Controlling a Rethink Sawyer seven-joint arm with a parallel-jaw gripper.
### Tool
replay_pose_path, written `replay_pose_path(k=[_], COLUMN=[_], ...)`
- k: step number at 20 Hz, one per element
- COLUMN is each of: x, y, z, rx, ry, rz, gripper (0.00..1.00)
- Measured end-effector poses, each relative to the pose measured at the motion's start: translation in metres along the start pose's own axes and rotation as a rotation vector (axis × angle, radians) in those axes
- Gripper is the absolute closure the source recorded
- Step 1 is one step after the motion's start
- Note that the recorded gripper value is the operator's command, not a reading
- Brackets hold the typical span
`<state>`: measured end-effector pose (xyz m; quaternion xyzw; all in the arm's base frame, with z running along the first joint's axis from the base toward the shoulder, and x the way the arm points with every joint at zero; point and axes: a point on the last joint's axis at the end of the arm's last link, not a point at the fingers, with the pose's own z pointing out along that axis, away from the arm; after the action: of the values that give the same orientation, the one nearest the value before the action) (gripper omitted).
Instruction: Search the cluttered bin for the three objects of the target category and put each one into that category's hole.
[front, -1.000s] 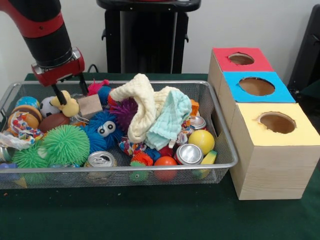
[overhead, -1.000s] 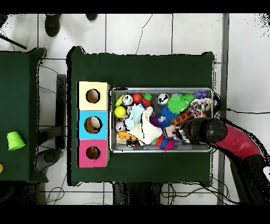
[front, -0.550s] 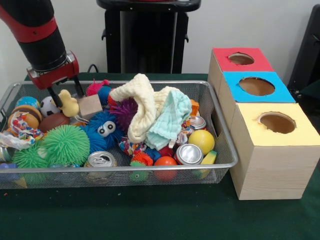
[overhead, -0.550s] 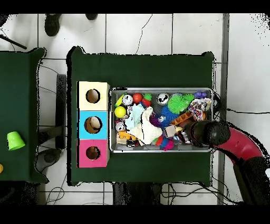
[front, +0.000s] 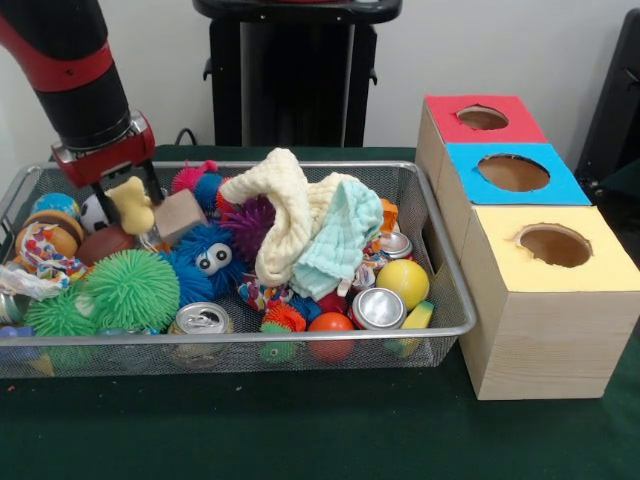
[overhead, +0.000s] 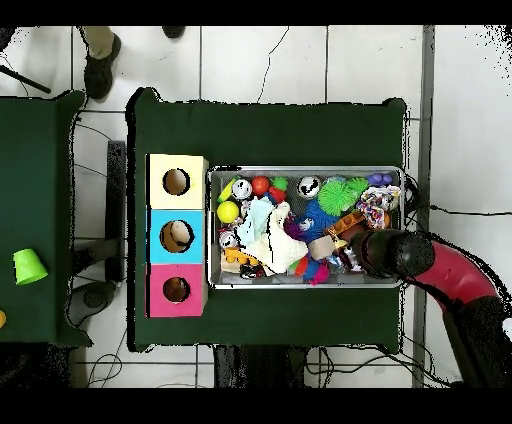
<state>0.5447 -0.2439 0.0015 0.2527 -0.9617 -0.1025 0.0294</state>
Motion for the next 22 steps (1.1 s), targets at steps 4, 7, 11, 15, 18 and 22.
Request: replay_pose_path(k=[4,7,11,15,18,22], x=[0.002,0.004,0.004,0.002,0.002,0.0], y=[-0.005,-0.007,-0.008,-0.009,-0.01,-0.009], z=[0.002,0.004,0.01,0.013,0.013,0.013], rx=[0.007,0.009,0.004,0.008,0.011,0.011], ry=[-0.018,-0.029,-0.048,-0.068,-0.074,-0.08], rz=[0.006,0.013,0.015,0.007,0.003,-0.005], gripper=[0.0,0.0,1.0,1.0,1.0,1.0])
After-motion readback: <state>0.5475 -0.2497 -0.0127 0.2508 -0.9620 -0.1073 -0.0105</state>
